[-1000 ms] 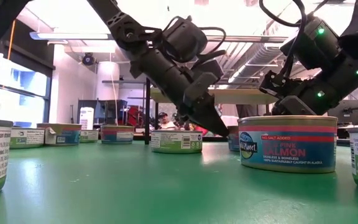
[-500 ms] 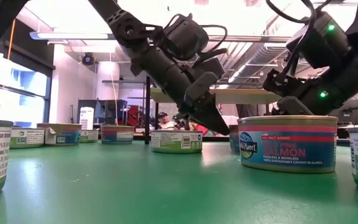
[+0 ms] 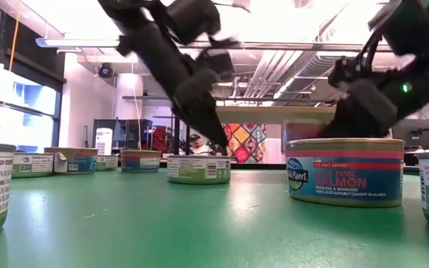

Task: Stack canned seafood by type on shelf
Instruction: Put the blue pink tuna can on the shelf

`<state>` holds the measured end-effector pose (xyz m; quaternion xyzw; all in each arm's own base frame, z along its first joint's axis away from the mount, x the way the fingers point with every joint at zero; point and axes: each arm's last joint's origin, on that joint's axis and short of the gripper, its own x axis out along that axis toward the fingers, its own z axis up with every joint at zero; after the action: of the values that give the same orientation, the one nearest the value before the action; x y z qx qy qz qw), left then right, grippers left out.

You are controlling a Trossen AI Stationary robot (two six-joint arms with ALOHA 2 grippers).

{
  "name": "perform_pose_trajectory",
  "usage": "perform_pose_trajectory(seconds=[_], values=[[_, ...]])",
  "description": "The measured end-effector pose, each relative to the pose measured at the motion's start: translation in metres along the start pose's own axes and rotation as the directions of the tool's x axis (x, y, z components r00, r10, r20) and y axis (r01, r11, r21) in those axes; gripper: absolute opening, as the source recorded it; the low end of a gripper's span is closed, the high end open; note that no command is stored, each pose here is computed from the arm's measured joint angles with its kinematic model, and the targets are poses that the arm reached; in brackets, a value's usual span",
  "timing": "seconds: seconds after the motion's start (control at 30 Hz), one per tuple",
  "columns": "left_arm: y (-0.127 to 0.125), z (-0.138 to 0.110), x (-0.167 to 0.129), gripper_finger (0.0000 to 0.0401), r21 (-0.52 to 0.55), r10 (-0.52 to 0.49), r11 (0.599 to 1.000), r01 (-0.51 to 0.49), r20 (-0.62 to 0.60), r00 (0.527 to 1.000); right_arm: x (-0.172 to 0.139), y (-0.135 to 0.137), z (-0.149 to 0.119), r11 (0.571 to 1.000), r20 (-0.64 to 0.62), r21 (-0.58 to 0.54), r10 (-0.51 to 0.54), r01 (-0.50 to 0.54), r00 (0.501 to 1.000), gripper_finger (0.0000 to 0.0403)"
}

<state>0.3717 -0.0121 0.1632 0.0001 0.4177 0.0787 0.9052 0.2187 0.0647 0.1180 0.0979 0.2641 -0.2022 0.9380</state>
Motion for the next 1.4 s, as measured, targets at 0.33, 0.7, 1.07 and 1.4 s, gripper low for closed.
perform_pose_trajectory(seconds=[0.33, 0.7, 1.07, 1.4], values=[[0.0, -0.02, -0.093, 0.0, -0.048, 0.057, 0.998, -0.045, 0.297, 0.953, -0.019, 0.002, 0.099, 0.977, 0.004, -0.212, -0.03, 0.03, 1.0, 0.0351], [0.007, -0.053, -0.136, 0.0, -0.108, 0.138, 0.989, -0.102, 0.421, 0.896, -0.005, -0.063, 0.219, 0.94, 0.032, -0.34, 0.039, -0.026, 0.999, 0.0351], [0.009, -0.058, -0.134, 0.0, -0.123, 0.152, 0.987, -0.108, 0.438, 0.886, 0.081, -0.139, 0.243, 0.939, -0.1, -0.319, 0.101, -0.128, 0.99, 0.0351], [0.009, -0.058, -0.134, 0.0, -0.133, 0.152, 0.986, -0.104, 0.439, 0.885, 0.119, -0.163, 0.259, 0.948, -0.154, -0.29, 0.088, -0.13, 0.984, 0.0388]])
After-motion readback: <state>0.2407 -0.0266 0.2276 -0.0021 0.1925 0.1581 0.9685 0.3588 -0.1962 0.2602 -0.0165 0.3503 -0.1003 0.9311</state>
